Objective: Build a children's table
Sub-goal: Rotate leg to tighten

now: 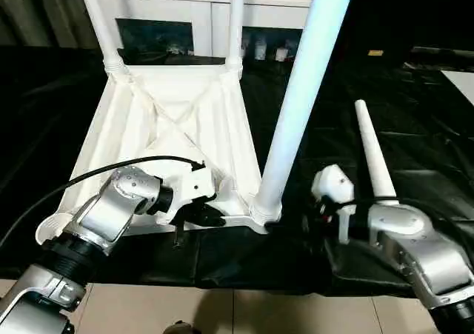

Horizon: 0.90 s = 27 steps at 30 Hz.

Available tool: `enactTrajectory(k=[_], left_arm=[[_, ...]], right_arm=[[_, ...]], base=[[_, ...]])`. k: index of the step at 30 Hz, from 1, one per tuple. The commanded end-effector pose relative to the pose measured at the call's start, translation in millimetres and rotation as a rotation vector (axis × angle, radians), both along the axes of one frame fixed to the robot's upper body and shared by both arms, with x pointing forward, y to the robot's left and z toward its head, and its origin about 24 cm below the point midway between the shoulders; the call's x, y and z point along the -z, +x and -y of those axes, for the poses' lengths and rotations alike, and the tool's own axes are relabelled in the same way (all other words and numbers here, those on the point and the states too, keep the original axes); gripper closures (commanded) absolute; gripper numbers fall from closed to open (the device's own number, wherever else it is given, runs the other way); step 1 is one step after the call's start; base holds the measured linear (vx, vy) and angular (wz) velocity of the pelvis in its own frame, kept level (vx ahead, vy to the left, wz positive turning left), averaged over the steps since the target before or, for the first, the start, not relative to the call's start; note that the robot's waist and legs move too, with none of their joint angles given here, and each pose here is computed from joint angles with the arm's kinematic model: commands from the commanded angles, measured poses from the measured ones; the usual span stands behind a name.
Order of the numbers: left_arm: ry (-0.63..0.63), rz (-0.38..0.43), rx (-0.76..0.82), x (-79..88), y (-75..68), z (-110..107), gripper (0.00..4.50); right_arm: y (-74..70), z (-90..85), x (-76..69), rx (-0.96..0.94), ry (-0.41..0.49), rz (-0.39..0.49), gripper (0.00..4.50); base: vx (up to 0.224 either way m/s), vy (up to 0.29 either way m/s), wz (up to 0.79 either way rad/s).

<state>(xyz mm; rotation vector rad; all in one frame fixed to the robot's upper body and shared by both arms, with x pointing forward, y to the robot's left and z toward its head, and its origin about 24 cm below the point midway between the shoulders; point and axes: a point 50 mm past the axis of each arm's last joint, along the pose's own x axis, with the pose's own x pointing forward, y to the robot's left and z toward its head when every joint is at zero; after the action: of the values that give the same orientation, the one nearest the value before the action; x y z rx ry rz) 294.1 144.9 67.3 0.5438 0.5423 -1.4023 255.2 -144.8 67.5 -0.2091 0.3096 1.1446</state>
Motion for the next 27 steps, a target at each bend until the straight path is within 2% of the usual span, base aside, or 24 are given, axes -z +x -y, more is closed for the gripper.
enactTrajectory(k=[1,10,17,27], left_arm=[[0.003,0.015,0.041,-3.5,0.3,5,4.50],[0.003,0.021,0.044,-3.8,0.9,6,4.50],[0.010,0.019,0.046,-2.5,0.6,6,4.50],[0.019,0.014,0.046,0.1,-1.0,4,4.50]], right_arm=[[2.6,-1.0,-0.8,-0.020,-0.020,0.013,0.42],[9.1,-8.1,2.2,-0.015,-0.004,0.024,1.17],[11.0,-13.1,7.5,-0.051,-0.034,0.028,1.78],[12.9,-14.0,14.3,-0.052,-0.065,0.035,1.89]], base=[[0.000,0.000,0.00],[0.000,0.000,0.00],[0.000,0.000,0.00],[0.000,0.000,0.00]])
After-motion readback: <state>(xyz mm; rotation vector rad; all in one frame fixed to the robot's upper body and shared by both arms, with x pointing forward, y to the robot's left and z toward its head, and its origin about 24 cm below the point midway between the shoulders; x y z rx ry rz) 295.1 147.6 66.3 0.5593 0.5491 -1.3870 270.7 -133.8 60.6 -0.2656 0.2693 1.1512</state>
